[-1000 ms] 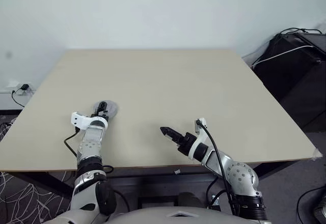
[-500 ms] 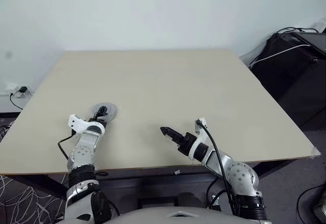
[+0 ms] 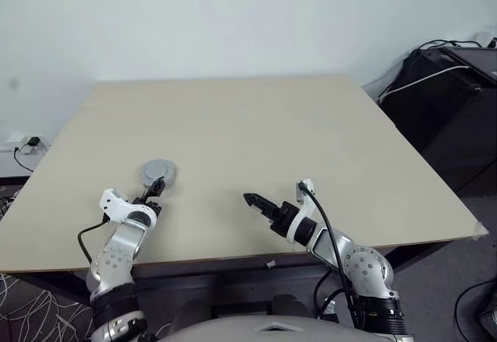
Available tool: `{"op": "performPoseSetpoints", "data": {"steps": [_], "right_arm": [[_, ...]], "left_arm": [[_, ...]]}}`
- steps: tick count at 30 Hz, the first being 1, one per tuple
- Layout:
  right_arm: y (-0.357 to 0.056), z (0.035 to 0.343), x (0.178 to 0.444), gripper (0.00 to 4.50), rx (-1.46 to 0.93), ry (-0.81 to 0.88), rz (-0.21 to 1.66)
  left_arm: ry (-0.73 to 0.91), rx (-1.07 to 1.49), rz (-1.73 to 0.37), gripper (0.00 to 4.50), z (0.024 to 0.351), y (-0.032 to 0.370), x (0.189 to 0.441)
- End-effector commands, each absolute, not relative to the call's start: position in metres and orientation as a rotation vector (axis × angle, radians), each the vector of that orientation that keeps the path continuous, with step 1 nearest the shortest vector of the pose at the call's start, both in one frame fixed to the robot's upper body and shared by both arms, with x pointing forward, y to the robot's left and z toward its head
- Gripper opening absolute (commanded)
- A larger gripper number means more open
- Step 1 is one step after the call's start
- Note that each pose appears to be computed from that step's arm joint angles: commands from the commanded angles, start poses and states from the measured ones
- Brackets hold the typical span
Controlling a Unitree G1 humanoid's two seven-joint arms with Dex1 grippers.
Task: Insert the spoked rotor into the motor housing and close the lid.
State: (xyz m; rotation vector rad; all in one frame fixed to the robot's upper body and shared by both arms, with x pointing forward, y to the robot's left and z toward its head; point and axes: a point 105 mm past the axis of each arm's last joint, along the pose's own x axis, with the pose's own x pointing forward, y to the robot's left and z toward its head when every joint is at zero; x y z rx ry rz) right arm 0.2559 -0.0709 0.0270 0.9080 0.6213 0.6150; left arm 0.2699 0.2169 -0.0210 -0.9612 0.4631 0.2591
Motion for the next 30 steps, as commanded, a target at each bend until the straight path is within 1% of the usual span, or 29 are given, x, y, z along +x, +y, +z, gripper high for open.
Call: {"op": "performPoseSetpoints", "data": {"steps": [1, 5, 9, 13, 15, 17, 22, 26, 30], "right_arm": [[-0.067, 0.037, 0.258, 4.5, 0.903, 0.583, 0.653], [-0.066, 0.038, 0.257, 4.5, 0.874, 0.577, 0.673], [-0.067, 0.039, 0.257, 4.5, 0.789, 0.548, 0.683], [-0.072, 0.04, 0.259, 4.5, 0.672, 0.478, 0.662], [-0.075, 0.042, 0.261, 4.5, 0.606, 0.417, 0.643], [-0.082, 0.042, 0.264, 4.5, 0.48, 0.353, 0.607], [-0.104, 0.042, 0.272, 4.5, 0.127, 0.15, 0.443], [-0.114, 0.038, 0.266, 4.5, 0.016, 0.082, 0.38], [-0.124, 0.034, 0.255, 4.5, -0.003, 0.063, 0.377]], "left_arm": [[0.554, -0.843, 0.127, 4.47, -0.034, 0.194, 0.25], [0.523, -0.641, -0.093, 4.47, -0.022, 0.179, 0.245], [0.47, -0.457, -0.244, 4.47, -0.013, 0.165, 0.244], [0.311, -0.226, -0.378, 4.47, 0.005, 0.146, 0.25], [0.222, -0.128, -0.401, 4.47, 0.014, 0.138, 0.254], [0.149, -0.07, -0.396, 4.47, 0.02, 0.132, 0.257], [-0.013, 0.062, -0.343, 4.47, 0.034, 0.124, 0.26], [-0.09, 0.068, -0.324, 4.47, 0.037, 0.118, 0.254], [-0.088, 0.064, -0.299, 4.47, 0.032, 0.117, 0.245]]}}
